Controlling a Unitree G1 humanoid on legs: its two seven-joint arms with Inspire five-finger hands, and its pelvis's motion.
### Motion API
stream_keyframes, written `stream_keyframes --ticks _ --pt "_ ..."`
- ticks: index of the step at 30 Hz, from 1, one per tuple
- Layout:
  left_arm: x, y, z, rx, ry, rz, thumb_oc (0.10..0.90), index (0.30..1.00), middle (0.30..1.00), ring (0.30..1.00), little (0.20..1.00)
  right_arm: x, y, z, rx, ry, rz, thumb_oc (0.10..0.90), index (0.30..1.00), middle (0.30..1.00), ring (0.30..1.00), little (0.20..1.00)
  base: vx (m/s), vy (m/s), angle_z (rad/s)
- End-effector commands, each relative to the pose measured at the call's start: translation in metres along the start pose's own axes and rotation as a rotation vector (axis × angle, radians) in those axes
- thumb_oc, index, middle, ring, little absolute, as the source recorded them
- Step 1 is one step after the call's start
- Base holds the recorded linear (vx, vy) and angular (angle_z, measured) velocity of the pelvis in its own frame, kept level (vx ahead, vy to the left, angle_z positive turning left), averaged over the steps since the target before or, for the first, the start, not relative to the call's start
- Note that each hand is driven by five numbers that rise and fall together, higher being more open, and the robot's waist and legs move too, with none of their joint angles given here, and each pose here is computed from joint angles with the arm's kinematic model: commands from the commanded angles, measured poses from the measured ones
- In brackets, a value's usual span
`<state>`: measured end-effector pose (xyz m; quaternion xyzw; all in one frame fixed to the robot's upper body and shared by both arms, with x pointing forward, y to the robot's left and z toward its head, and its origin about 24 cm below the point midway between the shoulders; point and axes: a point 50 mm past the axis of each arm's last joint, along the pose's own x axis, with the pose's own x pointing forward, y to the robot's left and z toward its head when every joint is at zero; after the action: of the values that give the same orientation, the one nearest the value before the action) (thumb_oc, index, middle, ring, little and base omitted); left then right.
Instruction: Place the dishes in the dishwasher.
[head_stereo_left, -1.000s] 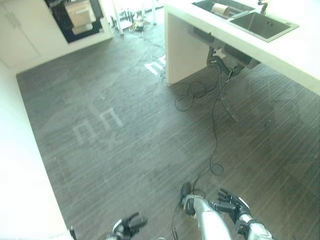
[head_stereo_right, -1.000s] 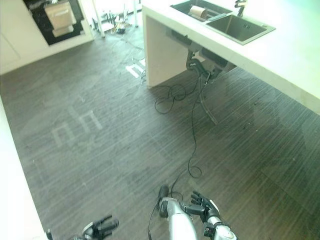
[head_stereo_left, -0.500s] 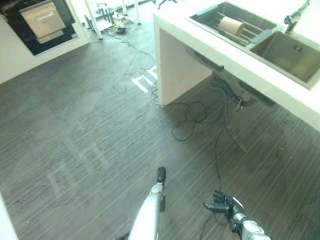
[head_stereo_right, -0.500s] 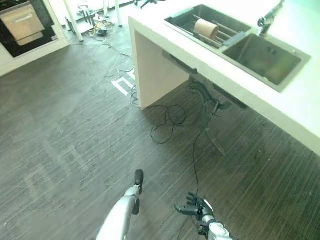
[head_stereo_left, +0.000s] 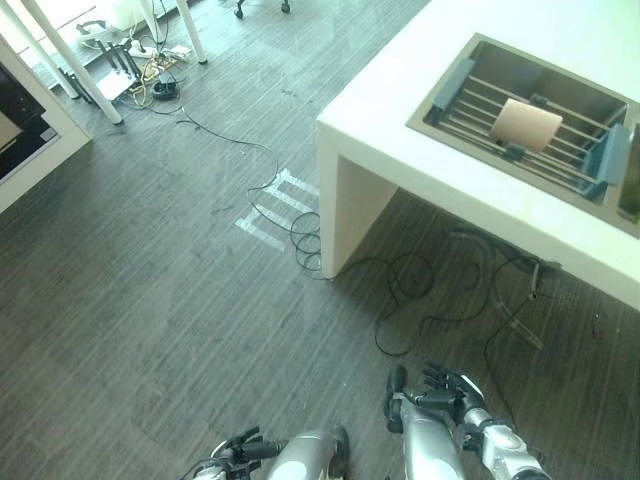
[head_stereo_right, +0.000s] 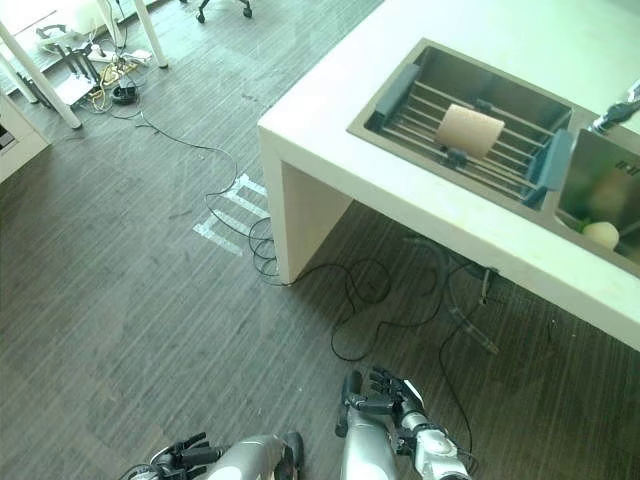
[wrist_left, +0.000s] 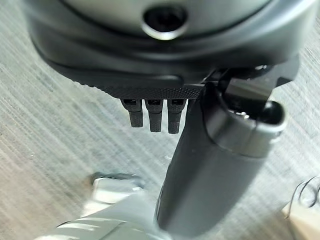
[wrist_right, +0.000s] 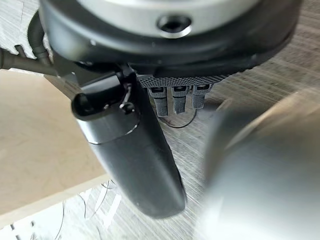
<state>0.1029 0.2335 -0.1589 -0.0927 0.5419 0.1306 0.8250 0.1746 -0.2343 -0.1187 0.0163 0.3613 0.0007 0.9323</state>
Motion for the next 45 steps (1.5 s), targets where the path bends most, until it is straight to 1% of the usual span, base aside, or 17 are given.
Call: stream_keyframes --ticks 1,7,19,21,23,25,30,33,35,38,39,41,43,45 --pt "-0.004 0.001 -0.022 0.059 0.032 -0.012 0.800 0.900 0.900 0.900 0.900 0.004 -0.001 0.018 -0.036 -0.085 0.016 0.800 0.900 0.900 0.900 0.900 0.29 -0.296 0.30" --pt "-0.003 -0.009 -0.023 0.076 0.036 -0.022 0.800 0.900 0.900 0.900 0.900 0.005 -0.002 0.020 -0.025 -0.079 -0.011 0.800 0.900 0.900 0.900 0.900 0.07 -0.117 -0.01" --pt "-0.004 -0.008 -0.033 0.119 0.078 0.019 0.800 0.900 0.900 0.900 0.900 -0.001 -0.010 0.003 0.010 -0.025 -0.086 0.800 0.900 0.900 0.900 0.900 -0.01 0.026 -0.02" --pt "-0.004 -0.007 -0.032 0.138 0.085 0.024 0.800 0.900 0.900 0.900 0.900 -0.001 -0.010 -0.001 0.014 -0.001 -0.097 0.800 0.900 0.900 0.900 0.900 0.00 0.069 -0.26" --pt "-0.004 -0.004 -0.030 0.174 0.085 0.041 0.800 0.900 0.900 0.900 0.900 -0.001 -0.011 -0.004 -0.016 0.029 -0.104 0.800 0.900 0.900 0.900 0.900 -0.06 -0.007 -0.37" --pt "-0.003 0.000 -0.022 0.197 0.064 0.055 0.800 0.900 0.900 0.900 0.900 0.000 -0.013 -0.004 -0.019 0.044 -0.106 0.800 0.900 0.900 0.900 0.900 -0.15 -0.135 -0.39" --pt "-0.003 0.011 -0.008 0.097 0.032 0.109 0.800 0.900 0.900 0.900 0.900 0.003 -0.012 -0.003 -0.014 0.080 -0.094 0.800 0.900 0.900 0.900 0.900 -0.16 -0.420 -0.36" --pt "-0.004 0.017 -0.010 -0.012 0.019 0.163 0.800 0.900 0.900 0.900 0.900 0.005 -0.004 -0.010 0.060 0.135 -0.074 0.800 0.900 0.900 0.900 0.900 -0.03 -0.794 -0.33" --pt "-0.005 0.019 -0.014 -0.112 0.024 0.185 0.800 0.900 0.900 0.900 0.900 0.003 0.000 -0.017 0.036 0.162 -0.066 0.800 0.900 0.900 0.900 0.900 0.08 -0.731 -0.54" --pt "-0.002 0.006 -0.010 -0.075 0.004 0.128 0.800 0.900 0.900 0.900 0.900 -0.004 -0.007 -0.029 0.059 0.195 -0.110 0.800 0.900 0.900 0.900 0.900 0.04 -0.525 -0.09" --pt "-0.001 -0.002 -0.007 -0.076 -0.029 0.110 0.800 0.900 0.900 0.900 0.900 -0.009 -0.012 -0.036 0.070 0.211 -0.124 0.800 0.900 0.900 0.900 0.900 0.02 -0.210 -0.08" --pt "0.000 -0.008 -0.001 -0.079 -0.054 0.083 0.800 0.900 0.900 0.900 0.900 -0.012 -0.018 -0.038 0.056 0.220 -0.140 0.800 0.900 0.900 0.900 0.900 0.03 -0.082 -0.20" --pt "0.000 -0.011 -0.002 -0.089 -0.059 0.073 0.800 0.900 0.900 0.900 0.900 -0.010 -0.020 -0.035 0.043 0.226 -0.150 0.800 0.900 0.900 0.900 0.900 0.04 0.053 -0.23" --pt "0.000 -0.013 -0.003 -0.073 -0.043 0.075 0.800 0.900 0.900 0.900 0.900 -0.011 -0.024 -0.034 0.102 0.219 -0.161 0.800 0.900 0.900 0.900 0.900 0.02 0.076 -0.68"
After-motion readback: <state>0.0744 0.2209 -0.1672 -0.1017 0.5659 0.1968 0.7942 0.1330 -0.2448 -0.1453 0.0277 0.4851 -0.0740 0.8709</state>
